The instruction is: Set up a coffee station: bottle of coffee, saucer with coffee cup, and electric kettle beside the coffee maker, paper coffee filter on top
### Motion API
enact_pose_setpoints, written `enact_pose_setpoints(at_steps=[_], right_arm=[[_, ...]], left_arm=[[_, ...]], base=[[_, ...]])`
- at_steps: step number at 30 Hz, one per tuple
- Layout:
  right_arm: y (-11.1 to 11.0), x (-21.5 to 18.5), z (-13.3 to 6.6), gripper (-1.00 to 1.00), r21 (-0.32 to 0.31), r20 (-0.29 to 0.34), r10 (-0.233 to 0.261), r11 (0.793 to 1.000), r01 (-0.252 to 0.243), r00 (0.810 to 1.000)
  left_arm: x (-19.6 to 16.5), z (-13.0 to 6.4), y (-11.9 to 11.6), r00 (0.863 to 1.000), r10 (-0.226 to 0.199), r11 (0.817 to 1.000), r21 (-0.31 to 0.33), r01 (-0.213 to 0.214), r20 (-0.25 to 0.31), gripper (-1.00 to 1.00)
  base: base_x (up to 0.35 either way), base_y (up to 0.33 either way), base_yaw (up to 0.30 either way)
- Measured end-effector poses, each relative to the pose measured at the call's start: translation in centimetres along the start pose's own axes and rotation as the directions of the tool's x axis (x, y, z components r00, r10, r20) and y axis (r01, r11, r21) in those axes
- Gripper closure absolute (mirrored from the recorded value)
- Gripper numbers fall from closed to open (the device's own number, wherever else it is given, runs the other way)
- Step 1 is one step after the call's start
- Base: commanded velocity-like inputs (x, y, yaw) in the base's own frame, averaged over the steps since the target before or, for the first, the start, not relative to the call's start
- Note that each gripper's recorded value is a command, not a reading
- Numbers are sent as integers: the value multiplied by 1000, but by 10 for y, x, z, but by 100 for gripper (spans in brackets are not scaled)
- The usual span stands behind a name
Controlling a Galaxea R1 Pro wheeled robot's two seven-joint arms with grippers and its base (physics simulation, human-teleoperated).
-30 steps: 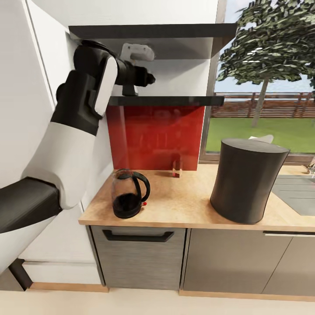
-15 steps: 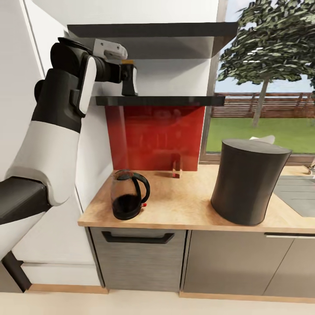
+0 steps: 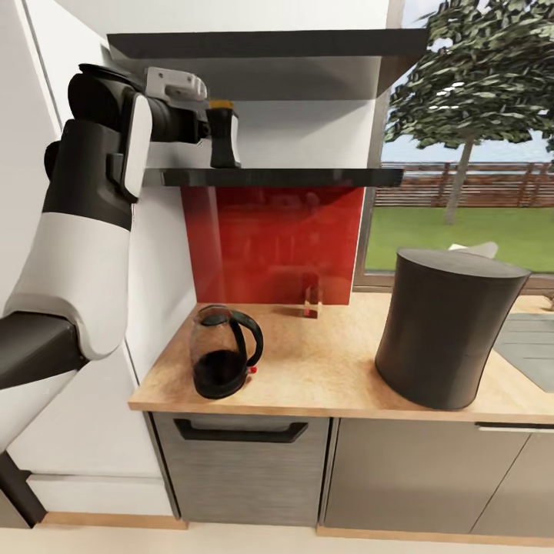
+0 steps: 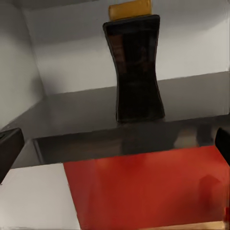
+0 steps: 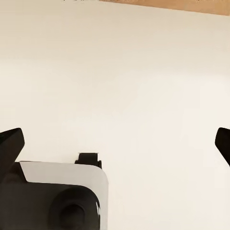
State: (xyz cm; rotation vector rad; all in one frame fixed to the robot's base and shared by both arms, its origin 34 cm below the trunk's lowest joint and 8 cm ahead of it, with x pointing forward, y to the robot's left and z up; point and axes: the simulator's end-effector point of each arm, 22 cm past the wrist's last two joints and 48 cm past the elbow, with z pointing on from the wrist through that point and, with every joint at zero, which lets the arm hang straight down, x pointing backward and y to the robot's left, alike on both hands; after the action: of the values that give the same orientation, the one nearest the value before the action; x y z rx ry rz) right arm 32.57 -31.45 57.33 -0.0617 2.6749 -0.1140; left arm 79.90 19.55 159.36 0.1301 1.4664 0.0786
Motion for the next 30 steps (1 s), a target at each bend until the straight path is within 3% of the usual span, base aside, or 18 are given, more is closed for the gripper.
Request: enact_pose_setpoints(at_steps=[2, 7, 30], right_arm=[[0, 0, 0, -100, 0, 0, 0, 1000, 0, 1000], [0, 0, 0, -100, 0, 0, 0, 1000, 0, 1000], [0, 1, 0, -100, 0, -1, 0, 1000, 0, 1000]], left_arm=[[2, 1, 9, 999, -38, 999, -1, 38, -4, -100], [5, 2, 14, 998, -61, 998, -2, 61, -9, -100], [3, 1, 12, 998, -68, 998, 3, 68, -4, -100]], base=[[114, 0, 0], [175, 0, 0], [101, -71, 0]])
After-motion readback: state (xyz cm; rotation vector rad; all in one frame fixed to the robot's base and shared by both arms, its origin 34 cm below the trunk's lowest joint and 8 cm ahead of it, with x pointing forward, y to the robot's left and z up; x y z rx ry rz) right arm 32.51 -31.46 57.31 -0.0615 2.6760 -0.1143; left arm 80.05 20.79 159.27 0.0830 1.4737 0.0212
